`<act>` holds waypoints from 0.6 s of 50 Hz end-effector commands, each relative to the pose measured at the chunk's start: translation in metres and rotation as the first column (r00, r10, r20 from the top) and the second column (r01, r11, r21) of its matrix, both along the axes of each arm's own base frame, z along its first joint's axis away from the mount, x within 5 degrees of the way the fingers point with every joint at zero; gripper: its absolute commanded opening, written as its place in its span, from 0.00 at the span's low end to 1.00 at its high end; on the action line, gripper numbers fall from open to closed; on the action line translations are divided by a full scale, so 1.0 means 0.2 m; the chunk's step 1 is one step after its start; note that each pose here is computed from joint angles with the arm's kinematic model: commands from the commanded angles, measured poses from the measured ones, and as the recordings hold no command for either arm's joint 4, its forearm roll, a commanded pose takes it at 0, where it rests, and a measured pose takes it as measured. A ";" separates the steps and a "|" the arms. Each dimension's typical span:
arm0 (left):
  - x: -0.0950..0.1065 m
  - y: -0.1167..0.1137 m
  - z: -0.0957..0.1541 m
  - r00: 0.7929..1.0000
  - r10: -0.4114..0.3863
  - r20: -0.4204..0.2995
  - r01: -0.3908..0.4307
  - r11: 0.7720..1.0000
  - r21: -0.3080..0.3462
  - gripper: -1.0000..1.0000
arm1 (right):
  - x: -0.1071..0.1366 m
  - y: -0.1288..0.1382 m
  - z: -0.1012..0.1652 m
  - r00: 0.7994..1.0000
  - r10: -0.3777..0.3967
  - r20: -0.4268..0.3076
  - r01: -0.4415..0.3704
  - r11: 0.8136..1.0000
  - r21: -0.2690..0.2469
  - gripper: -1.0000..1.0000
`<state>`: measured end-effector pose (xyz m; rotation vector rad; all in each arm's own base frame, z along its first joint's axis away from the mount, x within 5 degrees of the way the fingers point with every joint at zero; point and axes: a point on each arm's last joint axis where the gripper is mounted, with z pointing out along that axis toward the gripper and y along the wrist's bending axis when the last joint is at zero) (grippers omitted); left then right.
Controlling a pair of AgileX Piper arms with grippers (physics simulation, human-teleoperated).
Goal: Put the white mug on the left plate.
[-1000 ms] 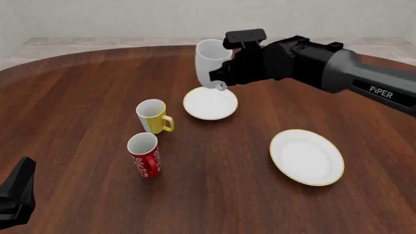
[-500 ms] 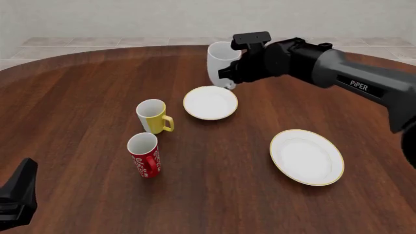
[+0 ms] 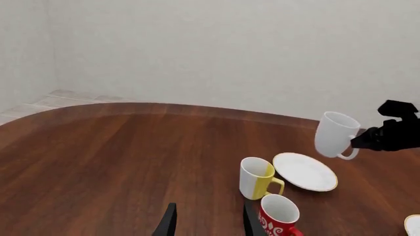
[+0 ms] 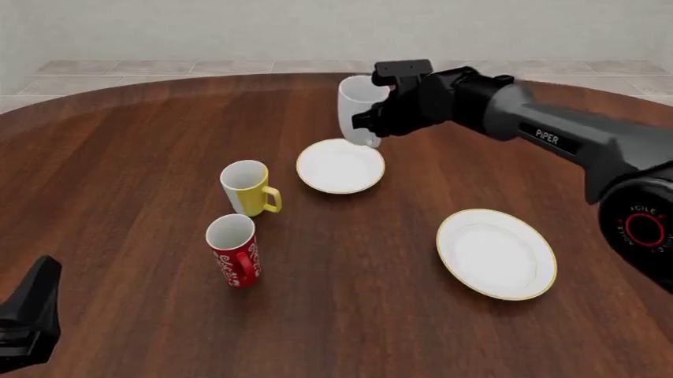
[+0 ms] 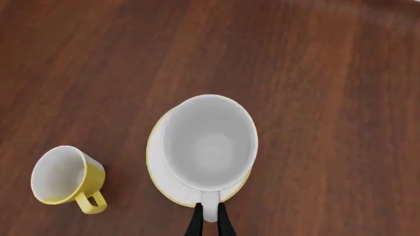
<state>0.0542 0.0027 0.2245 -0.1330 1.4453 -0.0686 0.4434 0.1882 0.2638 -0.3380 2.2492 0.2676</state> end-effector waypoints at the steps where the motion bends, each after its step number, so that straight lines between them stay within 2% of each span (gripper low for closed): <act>1: 0.00 0.00 0.00 1.000 0.002 0.000 -0.002 1.000 -0.001 1.00 | 0.07 0.00 -0.04 1.000 -0.020 -0.013 0.020 1.000 0.009 0.00; 17: 0.00 0.00 0.00 1.000 0.003 -0.001 -0.003 1.000 -0.003 1.00 | 0.12 -0.01 -0.10 0.999 -0.030 -0.029 0.030 1.000 -0.002 0.00; 30: 0.00 0.00 0.00 1.000 0.003 -0.002 -0.003 1.000 -0.001 1.00 | 0.10 0.03 -0.13 0.999 -0.025 -0.039 0.025 1.000 0.011 0.00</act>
